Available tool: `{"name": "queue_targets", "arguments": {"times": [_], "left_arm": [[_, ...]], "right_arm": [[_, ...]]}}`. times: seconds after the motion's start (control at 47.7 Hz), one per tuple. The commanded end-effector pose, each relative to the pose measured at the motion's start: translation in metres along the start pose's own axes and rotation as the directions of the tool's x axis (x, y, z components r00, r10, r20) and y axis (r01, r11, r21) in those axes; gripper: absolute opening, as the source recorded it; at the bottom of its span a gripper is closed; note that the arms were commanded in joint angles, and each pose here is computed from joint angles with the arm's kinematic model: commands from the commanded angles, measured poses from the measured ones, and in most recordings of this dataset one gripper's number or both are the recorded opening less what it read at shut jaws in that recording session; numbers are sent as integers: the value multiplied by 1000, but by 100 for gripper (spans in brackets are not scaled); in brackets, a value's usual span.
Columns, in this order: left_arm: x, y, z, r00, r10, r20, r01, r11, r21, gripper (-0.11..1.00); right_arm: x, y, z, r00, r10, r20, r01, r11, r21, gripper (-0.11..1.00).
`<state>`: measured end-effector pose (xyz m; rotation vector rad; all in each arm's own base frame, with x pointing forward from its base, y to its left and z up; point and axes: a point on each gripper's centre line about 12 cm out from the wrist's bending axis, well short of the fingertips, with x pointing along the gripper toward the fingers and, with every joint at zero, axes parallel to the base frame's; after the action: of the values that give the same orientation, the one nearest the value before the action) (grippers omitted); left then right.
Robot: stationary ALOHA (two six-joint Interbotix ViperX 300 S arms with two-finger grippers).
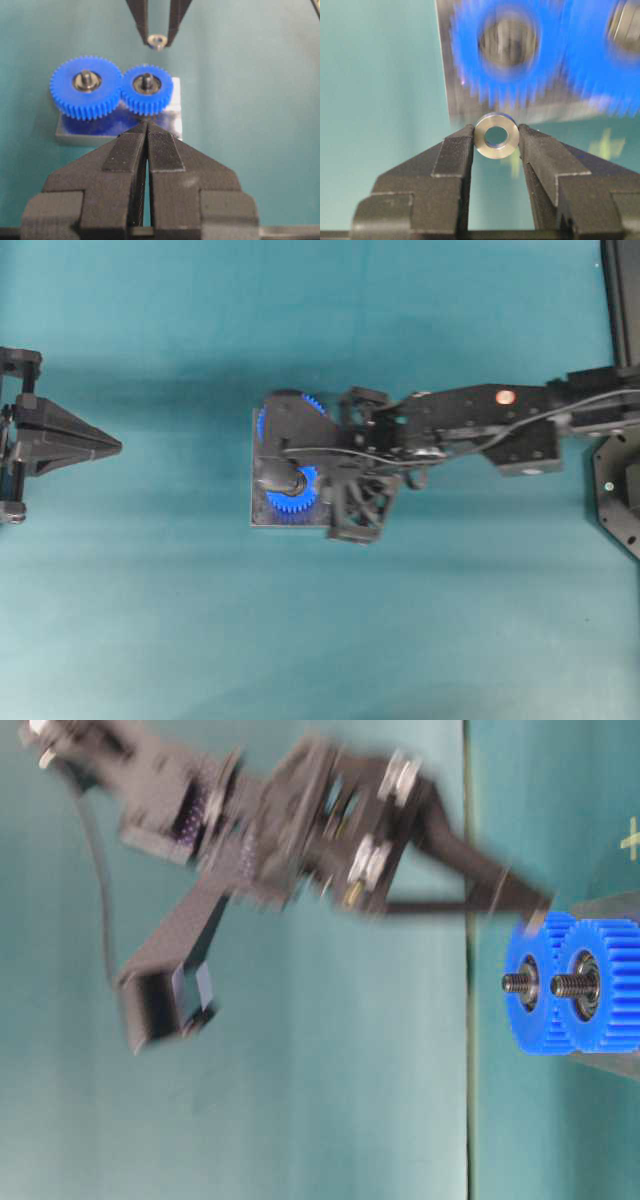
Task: Insert the washer onto the shaft.
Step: 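Carry the washer over the lower gear shaft and lower it on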
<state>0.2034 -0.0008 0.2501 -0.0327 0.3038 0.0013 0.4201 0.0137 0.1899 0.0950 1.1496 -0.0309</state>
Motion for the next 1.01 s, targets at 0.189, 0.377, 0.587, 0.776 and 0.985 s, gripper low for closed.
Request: {"name": "queue_targets", "arguments": {"times": [0.189, 0.377, 0.587, 0.776, 0.985], "left_arm": [[1, 0, 4, 1000, 0, 15, 0, 1000, 2, -1], [1, 0, 4, 1000, -2, 14, 2, 1000, 2, -1], [1, -1, 4, 1000, -3, 12, 3, 1000, 2, -1], [0, -1, 3, 1000, -5, 12, 5, 1000, 1, -1], [0, -1, 4, 1000, -5, 15, 5, 1000, 3, -1]], "right_arm": [[-3, -1, 29, 1000, -22, 20, 23, 998, -52, 33], [3, -2, 34, 1000, -25, 14, 26, 998, -65, 33], [8, -6, 33, 1000, -29, 5, 30, 998, -62, 33], [12, -5, 32, 1000, -30, -6, 29, 998, -64, 33], [12, -5, 33, 1000, -30, -6, 30, 997, -68, 33]]}}
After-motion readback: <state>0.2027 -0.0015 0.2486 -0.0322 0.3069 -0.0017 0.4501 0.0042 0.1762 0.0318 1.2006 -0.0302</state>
